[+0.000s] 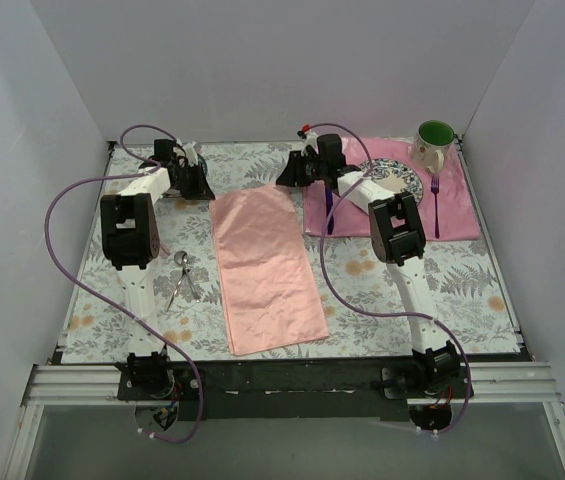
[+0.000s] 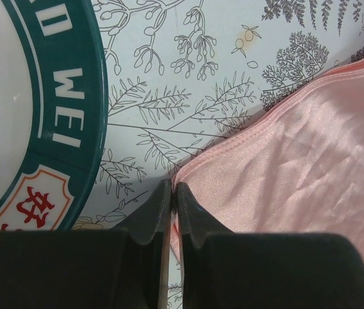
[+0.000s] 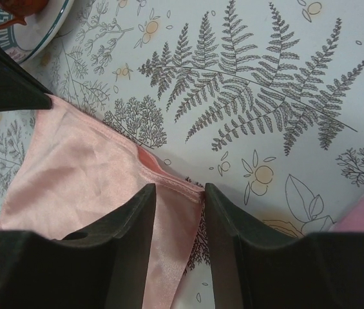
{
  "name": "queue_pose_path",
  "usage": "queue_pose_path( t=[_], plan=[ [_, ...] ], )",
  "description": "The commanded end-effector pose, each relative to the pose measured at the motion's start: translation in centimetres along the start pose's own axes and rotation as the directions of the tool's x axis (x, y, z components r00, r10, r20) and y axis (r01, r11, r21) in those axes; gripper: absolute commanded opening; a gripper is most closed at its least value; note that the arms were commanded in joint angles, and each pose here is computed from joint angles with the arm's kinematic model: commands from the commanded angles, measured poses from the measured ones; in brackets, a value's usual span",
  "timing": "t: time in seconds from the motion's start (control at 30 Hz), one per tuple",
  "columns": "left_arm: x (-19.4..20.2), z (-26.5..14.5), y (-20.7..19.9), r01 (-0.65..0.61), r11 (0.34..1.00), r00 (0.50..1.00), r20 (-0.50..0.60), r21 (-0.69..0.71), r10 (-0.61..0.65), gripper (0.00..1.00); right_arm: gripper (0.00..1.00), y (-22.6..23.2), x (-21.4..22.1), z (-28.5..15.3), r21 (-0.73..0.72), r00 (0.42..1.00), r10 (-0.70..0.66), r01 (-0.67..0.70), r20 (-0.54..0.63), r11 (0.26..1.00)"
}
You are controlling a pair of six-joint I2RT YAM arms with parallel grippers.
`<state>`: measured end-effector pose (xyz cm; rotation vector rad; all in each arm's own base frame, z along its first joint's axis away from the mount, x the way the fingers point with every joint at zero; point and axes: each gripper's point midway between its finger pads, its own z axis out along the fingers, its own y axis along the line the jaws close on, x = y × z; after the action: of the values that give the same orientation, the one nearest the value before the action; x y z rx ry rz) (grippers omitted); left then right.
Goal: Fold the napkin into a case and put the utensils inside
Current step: Pick up the rectangle-folded napkin from the folded-napkin.
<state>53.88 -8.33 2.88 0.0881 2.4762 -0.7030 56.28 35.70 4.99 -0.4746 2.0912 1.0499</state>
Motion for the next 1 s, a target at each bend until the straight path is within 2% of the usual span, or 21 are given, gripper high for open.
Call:
queue_pose_path(
  t=[0.0, 0.07, 0.33, 0.47, 0.6, 0.8, 0.9, 0.97],
  plan=[
    [-1.0, -1.8, -1.2, -0.042, 0.999, 0.999, 0.024, 0.001, 0.042, 0.00, 0.45, -0.4, -2.7, -0.8, 0.021, 0.995, 0.064, -0.066, 0.078, 0.998],
    [-0.9, -1.7, -1.2, -0.043, 0.999, 0.999, 0.023, 0.001, 0.043, 0.00, 0.45, -1.4, -2.3, -0.9, 0.067, 0.992, 0.099, -0.105, 0.079, 0.992],
    [-0.9, -1.6, -1.1, -0.042, 0.999, 0.999, 0.020, -0.001, 0.042, 0.00, 0.43, -1.8, 0.6, -0.6, 0.069, 0.977, 0.213, -0.214, 0.021, 0.974],
    [-0.8, -1.5, -1.0, -0.040, 0.999, 0.999, 0.018, -0.002, 0.040, 0.00, 0.34, -1.7, 1.0, -0.5, 0.041, 0.974, 0.227, -0.227, 0.012, 0.973],
    [-1.0, -1.5, -1.0, -0.038, 0.999, 0.999, 0.017, 0.001, 0.038, 0.00, 0.32, -0.8, 0.0, -0.2, -0.010, 0.975, 0.220, -0.220, 0.026, 0.975],
    [-1.1, -1.5, -1.2, -0.039, 0.999, 0.999, 0.017, 0.007, 0.038, 0.00, 0.14, -0.7, -0.1, -0.2, -0.018, 0.976, 0.215, -0.214, 0.025, 0.977],
    [-1.3, -1.6, -1.4, -0.042, 0.999, 0.999, 0.022, 0.013, 0.042, 0.00, 0.01, -0.6, -0.5, -0.2, -0.024, 0.978, 0.205, -0.204, 0.032, 0.979],
    [-1.7, -1.8, -1.5, -0.046, 0.999, 0.999, 0.031, 0.014, 0.045, 0.00, 0.01, -0.3, -1.1, -0.5, -0.032, 0.980, 0.194, -0.193, 0.041, 0.981]
  ],
)
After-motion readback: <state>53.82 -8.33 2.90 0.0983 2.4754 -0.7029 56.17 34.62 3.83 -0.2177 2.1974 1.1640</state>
